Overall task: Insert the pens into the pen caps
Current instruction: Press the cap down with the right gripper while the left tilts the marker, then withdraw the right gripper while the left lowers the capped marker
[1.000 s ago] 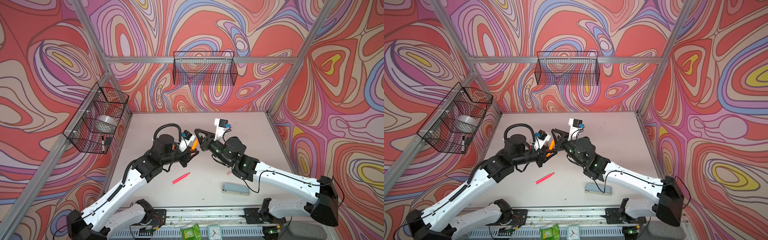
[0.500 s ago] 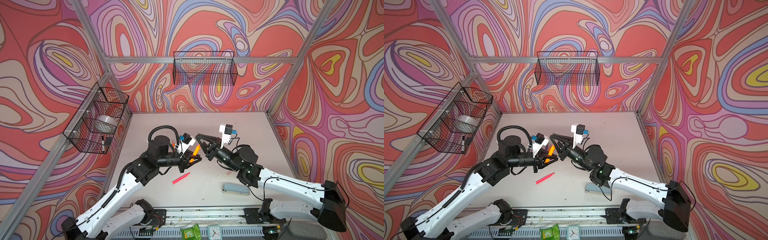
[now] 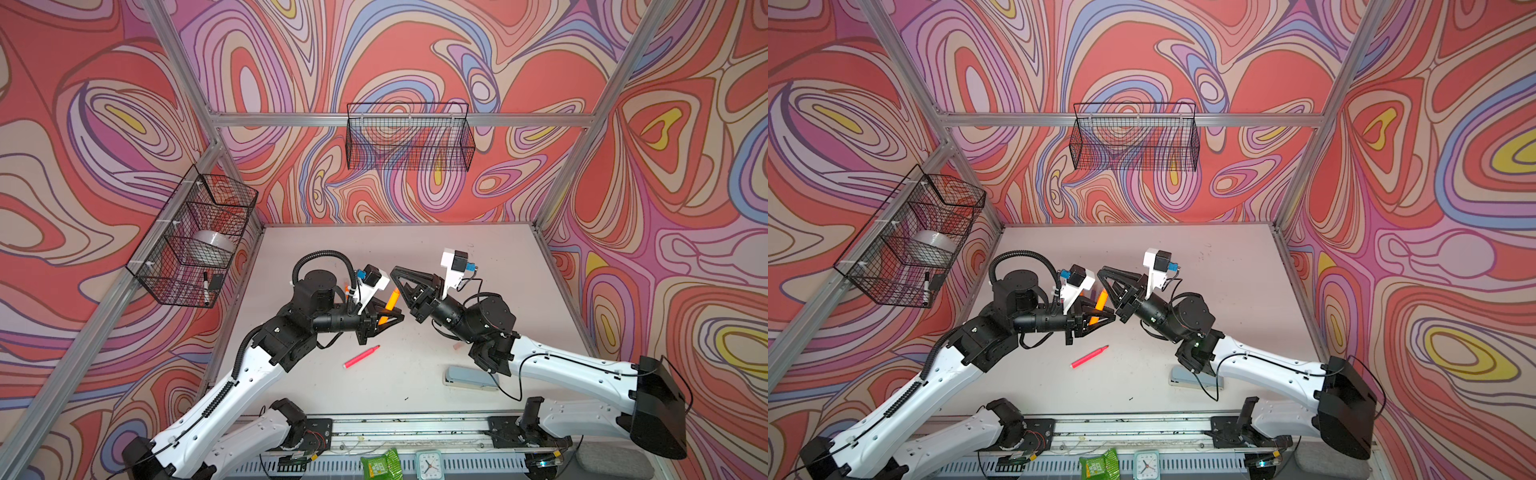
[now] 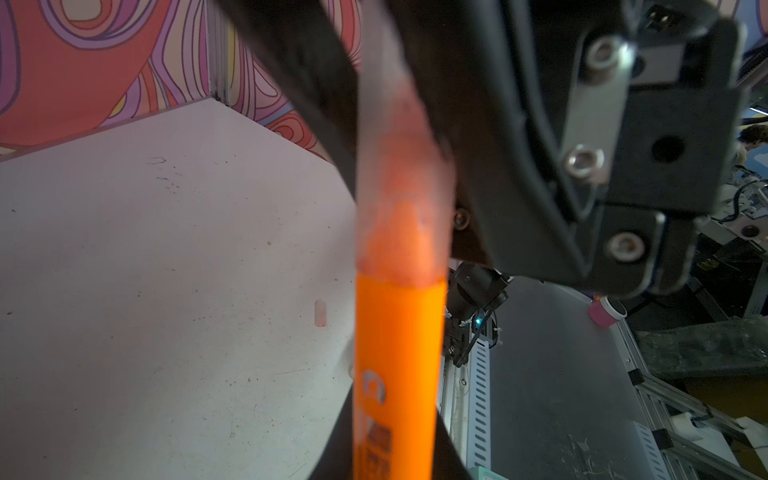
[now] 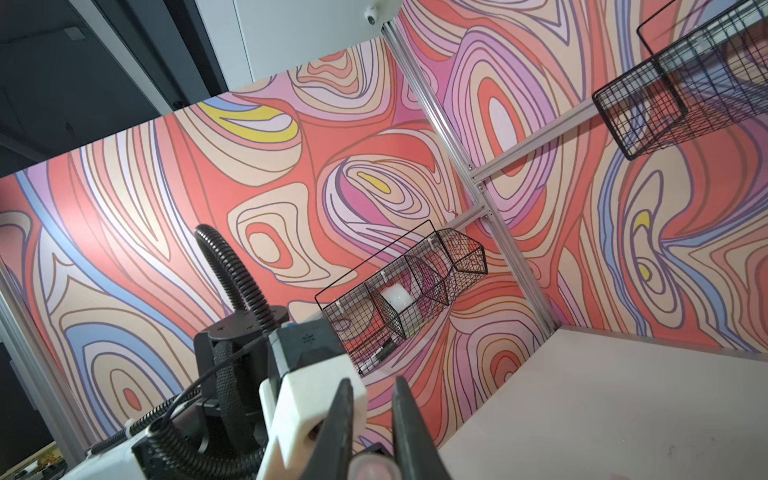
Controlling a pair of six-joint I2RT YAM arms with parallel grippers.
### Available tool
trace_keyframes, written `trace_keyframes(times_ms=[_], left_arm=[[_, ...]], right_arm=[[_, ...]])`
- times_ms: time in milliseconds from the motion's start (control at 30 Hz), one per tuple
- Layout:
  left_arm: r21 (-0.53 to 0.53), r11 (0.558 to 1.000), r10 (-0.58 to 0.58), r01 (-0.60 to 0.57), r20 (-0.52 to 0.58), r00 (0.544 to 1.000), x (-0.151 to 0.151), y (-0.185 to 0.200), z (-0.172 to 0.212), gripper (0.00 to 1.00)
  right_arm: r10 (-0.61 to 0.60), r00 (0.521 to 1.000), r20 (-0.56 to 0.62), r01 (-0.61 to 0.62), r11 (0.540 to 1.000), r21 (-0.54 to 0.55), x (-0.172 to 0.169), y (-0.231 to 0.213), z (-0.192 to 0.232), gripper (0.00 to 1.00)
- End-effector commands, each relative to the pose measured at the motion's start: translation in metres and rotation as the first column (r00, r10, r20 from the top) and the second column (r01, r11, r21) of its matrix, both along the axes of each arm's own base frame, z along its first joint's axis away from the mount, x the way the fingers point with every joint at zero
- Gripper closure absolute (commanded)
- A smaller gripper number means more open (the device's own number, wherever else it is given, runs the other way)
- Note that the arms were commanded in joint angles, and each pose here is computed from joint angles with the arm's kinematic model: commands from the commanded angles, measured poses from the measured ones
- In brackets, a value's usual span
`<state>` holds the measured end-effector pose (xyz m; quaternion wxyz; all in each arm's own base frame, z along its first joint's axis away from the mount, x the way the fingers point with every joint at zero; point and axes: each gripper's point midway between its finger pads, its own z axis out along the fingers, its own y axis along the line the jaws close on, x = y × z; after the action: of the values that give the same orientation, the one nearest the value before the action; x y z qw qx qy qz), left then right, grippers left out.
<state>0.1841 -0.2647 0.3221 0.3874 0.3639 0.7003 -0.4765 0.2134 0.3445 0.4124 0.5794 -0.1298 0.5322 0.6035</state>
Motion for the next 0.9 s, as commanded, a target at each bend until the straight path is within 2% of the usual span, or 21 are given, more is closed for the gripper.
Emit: trace_keyframes(times_ms=[0, 167, 267, 433, 567, 633, 700, 767, 800, 867], left_arm=[[-0.284, 0.92, 0.323, -0.27, 0.156, 0.934, 0.07, 0.028, 0.102, 1.0], [-0.301, 0.917, 0.318, -0.261, 0.159, 0.935, 0.075, 0.028, 0.115, 1.0], [-0.305, 0.911, 0.341, -0.277, 0.178, 0.923, 0.077, 0.031, 0.119, 1.0], [-0.244, 0.912, 0.379, -0.328, 0.2, 0.904, 0.085, 0.035, 0.101, 1.0], [-0.183, 0.916, 0.387, -0.356, 0.181, 0.904, 0.093, 0.033, 0.066, 1.0], [-0.139, 0.92, 0.386, -0.366, 0.164, 0.908, 0.094, 0.03, 0.044, 1.0], [-0.074, 0.92, 0.393, -0.386, 0.151, 0.907, 0.095, 0.025, 0.017, 1.0], [-0.028, 0.903, 0.428, -0.428, 0.117, 0.896, 0.099, 0.024, -0.01, 1.0], [-0.01, 0.892, 0.451, -0.452, 0.081, 0.889, 0.102, 0.026, -0.028, 1.0], [0.032, 0.856, 0.515, -0.516, 0.025, 0.857, 0.112, 0.032, -0.061, 1.0]], right_arm=[[0.391, 0.912, -0.122, -0.409, 0.866, -0.289, -0.088, 0.054, -0.107, 1.0], [0.409, 0.905, -0.121, -0.425, 0.847, -0.318, -0.096, 0.056, -0.121, 1.0], [0.38, 0.914, -0.145, -0.406, 0.849, -0.338, -0.092, 0.057, -0.128, 1.0], [0.168, 0.965, -0.204, -0.236, 0.893, -0.384, -0.058, 0.047, -0.119, 1.0], [0.023, 0.973, -0.228, -0.115, 0.909, -0.401, -0.034, 0.04, -0.103, 1.0], [-0.034, 0.971, -0.236, -0.067, 0.91, -0.409, -0.023, 0.038, -0.095, 0.87], [-0.076, 0.97, -0.231, -0.027, 0.91, -0.414, -0.015, 0.037, -0.086, 0.64], [-0.153, 0.961, -0.23, 0.041, 0.902, -0.429, -0.004, 0.029, -0.076, 0.48], [-0.195, 0.953, -0.23, 0.076, 0.894, -0.442, 0.001, 0.023, -0.073, 0.41], [-0.268, 0.935, -0.231, 0.138, 0.877, -0.46, 0.008, 0.008, -0.069, 0.35]])
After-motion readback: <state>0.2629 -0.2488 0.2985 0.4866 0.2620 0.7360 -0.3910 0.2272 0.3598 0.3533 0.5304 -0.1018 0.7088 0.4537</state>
